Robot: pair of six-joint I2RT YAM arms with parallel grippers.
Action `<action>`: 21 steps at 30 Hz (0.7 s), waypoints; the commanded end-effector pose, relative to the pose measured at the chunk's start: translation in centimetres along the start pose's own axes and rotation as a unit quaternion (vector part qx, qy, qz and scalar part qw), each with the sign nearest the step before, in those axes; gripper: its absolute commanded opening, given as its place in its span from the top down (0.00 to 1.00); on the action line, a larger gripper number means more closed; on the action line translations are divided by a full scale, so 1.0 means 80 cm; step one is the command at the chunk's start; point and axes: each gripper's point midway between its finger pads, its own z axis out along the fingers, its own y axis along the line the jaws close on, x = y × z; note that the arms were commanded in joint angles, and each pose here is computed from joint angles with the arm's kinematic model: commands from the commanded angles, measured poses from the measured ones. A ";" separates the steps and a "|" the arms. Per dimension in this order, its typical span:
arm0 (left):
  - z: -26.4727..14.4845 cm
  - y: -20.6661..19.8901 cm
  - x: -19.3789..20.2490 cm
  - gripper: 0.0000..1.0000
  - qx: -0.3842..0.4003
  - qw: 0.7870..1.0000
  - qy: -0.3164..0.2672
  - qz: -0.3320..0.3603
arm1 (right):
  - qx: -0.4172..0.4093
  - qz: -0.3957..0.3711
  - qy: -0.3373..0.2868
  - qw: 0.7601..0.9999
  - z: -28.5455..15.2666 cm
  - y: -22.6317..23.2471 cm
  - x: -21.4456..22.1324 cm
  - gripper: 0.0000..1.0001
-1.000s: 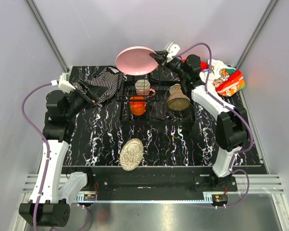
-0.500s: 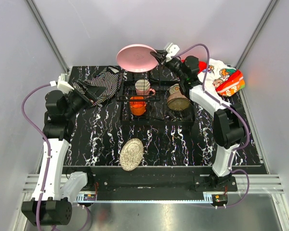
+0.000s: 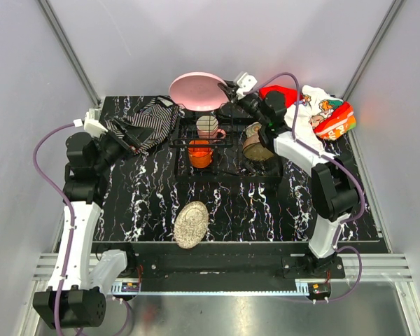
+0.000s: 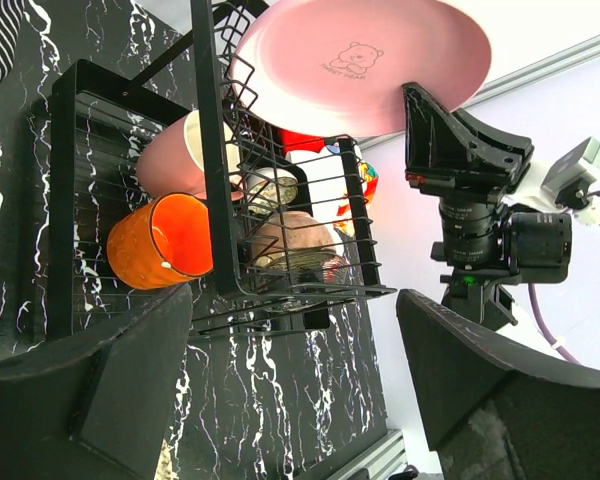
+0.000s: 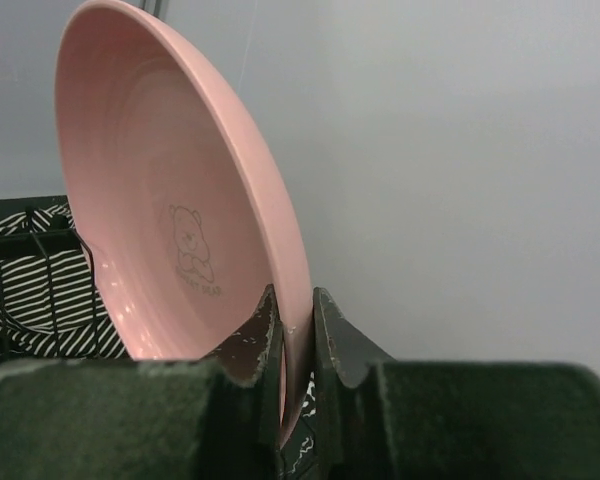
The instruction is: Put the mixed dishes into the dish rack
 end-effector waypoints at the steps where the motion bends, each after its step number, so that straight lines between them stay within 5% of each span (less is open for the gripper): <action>1: -0.005 -0.016 -0.005 0.14 0.031 0.999 -0.004 0.016 | 0.053 -0.056 0.010 0.997 -0.013 -0.019 -0.009 0.78; 5: -0.007 -0.017 -0.005 0.13 0.032 0.999 -0.005 0.016 | 0.060 -0.053 0.007 0.997 -0.016 -0.020 -0.014 0.45; 8: -0.009 -0.019 -0.006 0.13 0.035 0.999 -0.005 0.015 | 0.073 -0.050 -0.004 0.996 -0.017 -0.026 -0.022 0.34; 21: -0.027 -0.028 -0.006 0.13 0.034 0.999 -0.011 0.018 | 0.082 -0.017 -0.049 0.995 -0.027 -0.035 -0.087 0.14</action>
